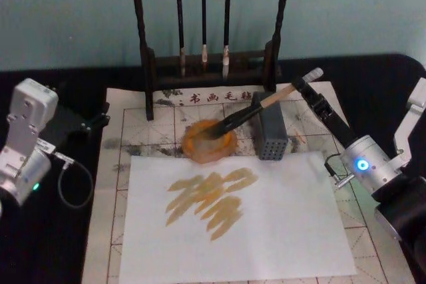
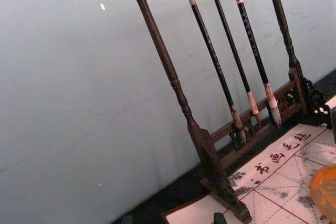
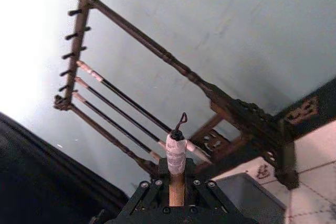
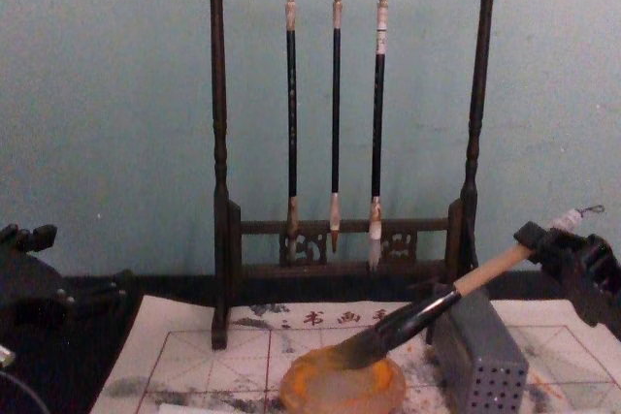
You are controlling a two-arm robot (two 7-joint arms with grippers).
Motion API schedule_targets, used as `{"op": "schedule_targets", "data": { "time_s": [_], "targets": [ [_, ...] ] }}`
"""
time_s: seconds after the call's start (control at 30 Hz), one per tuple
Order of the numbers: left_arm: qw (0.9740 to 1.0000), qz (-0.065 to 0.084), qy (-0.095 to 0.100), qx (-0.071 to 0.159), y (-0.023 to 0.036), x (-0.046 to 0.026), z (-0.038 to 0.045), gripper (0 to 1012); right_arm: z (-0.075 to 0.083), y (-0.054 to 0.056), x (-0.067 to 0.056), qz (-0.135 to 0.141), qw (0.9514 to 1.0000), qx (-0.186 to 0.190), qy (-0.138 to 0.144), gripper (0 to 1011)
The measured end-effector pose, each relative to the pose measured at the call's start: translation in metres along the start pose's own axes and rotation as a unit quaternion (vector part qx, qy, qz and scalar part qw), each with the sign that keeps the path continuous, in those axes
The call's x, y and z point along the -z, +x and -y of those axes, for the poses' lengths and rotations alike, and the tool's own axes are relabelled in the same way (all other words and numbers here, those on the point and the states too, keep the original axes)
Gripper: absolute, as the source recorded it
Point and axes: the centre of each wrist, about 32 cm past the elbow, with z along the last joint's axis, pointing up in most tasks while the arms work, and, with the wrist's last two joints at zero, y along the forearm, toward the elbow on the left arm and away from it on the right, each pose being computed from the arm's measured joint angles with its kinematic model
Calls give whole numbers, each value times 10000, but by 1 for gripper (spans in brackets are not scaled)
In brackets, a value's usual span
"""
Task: Pick up the brush from the inkstone, write on the paper, then place the brush back to its original position.
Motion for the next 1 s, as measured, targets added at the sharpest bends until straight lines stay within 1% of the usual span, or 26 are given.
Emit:
{"op": "schedule_targets", "data": {
  "time_s": [0.13,0.27,0.37,0.43,0.5,0.67,0.83,1.0],
  "targets": [
    [10000,0,0,0,0,0,0,1001,3,-38,-19,1,9999,-128,7,175],
    [10000,0,0,0,0,0,0,1001,0,-89,-40,62,9996,-277,-45,175],
    [10000,0,0,0,0,0,0,1001,-1,-129,-47,129,9990,-400,-135,175],
    [10000,0,0,0,0,0,0,1001,-2,-169,-58,215,9979,-545,-267,175],
    [10000,0,0,0,0,0,0,1001,-3,-180,-58,231,9976,-582,-304,175],
    [10000,0,0,0,0,0,0,1001,-11,-241,-60,356,9947,-804,-542,175],
    [10000,0,0,0,0,0,0,1001,-5,-291,-78,542,9901,-1011,-804,175],
    [10000,0,0,0,0,0,0,1001,22,-317,-111,632,9867,-1140,-969,175]
  ]
}}
